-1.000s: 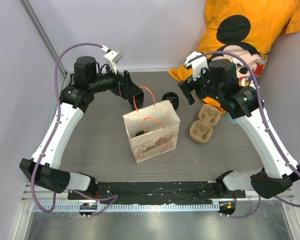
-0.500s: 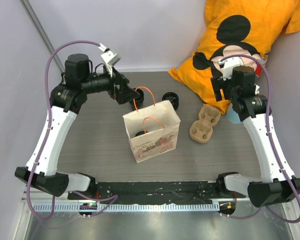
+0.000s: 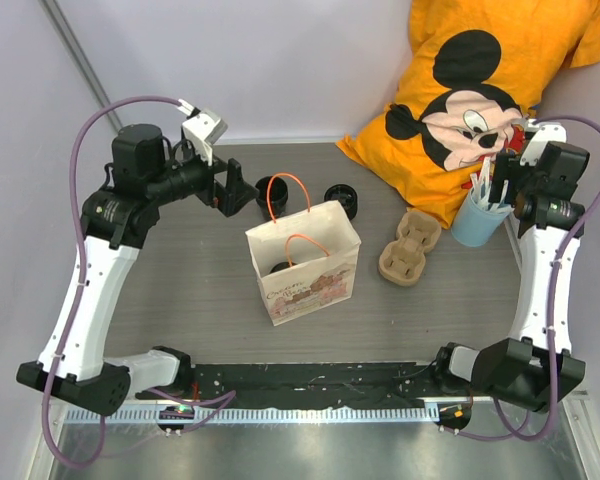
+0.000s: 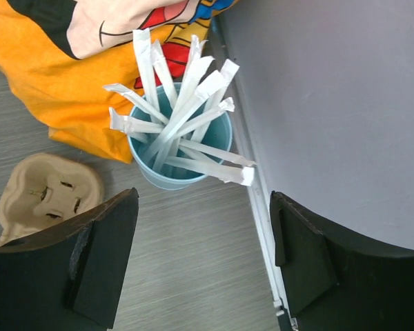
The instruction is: Pack the takeout coffee
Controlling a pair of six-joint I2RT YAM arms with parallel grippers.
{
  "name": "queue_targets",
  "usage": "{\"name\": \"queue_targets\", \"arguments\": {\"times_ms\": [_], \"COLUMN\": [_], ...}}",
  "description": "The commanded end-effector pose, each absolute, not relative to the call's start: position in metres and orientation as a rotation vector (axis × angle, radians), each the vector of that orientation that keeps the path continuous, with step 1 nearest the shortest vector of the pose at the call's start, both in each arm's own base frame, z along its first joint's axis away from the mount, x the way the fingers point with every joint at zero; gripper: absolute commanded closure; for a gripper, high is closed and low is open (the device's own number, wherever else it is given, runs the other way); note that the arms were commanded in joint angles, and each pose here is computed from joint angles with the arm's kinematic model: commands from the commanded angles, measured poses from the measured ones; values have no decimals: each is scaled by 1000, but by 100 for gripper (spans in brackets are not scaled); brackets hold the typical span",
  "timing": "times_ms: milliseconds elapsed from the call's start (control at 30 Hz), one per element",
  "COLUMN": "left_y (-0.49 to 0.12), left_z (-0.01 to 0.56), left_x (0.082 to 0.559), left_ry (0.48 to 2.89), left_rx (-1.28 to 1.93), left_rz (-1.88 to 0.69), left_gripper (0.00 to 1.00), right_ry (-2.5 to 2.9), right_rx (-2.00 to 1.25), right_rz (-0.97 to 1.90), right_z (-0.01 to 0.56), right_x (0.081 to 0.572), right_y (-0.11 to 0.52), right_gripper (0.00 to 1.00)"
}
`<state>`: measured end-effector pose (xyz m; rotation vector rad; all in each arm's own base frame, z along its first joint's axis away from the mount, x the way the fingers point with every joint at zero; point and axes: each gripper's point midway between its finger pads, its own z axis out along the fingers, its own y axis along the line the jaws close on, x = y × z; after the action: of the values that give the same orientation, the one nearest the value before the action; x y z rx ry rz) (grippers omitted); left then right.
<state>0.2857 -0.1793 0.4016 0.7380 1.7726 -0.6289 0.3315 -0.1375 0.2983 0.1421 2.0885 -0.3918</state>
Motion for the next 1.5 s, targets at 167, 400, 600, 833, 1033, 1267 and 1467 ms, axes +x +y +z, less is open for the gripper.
{"name": "queue_targets", "arguments": {"times_ms": [167, 400, 600, 833, 1033, 1267, 1467], "left_y": [-157, -158, -155, -157, -157, -158, -156], "left_z": [393, 377, 371, 368, 368, 366, 365], "left_x": [296, 303, 312, 313, 313, 311, 312], "left_ry": [1810, 1849, 1863, 1867, 1861, 1870, 1874], "left_rx": [657, 651, 621, 617, 625, 604, 597], "left_rz": [-541, -602, -660, -698, -714, -741, -741], "left_gripper": [0, 0, 0, 0, 0, 0, 0], "right_ry": [2043, 2011, 2028, 2017, 2013, 2013, 2010], "right_rx": [145, 198, 247, 264, 289, 307, 313], "right_rz": [-168, -113, -131, -144, -176, -186, -180], "right_z": [276, 271, 254, 246, 240, 232, 229], "right_x": [373, 398, 408, 416, 417, 419, 425], "right_y": [-136, -140, -151, -157, -163, -167, -169], "right_gripper": [27, 41, 47, 52, 56, 58, 67]}}
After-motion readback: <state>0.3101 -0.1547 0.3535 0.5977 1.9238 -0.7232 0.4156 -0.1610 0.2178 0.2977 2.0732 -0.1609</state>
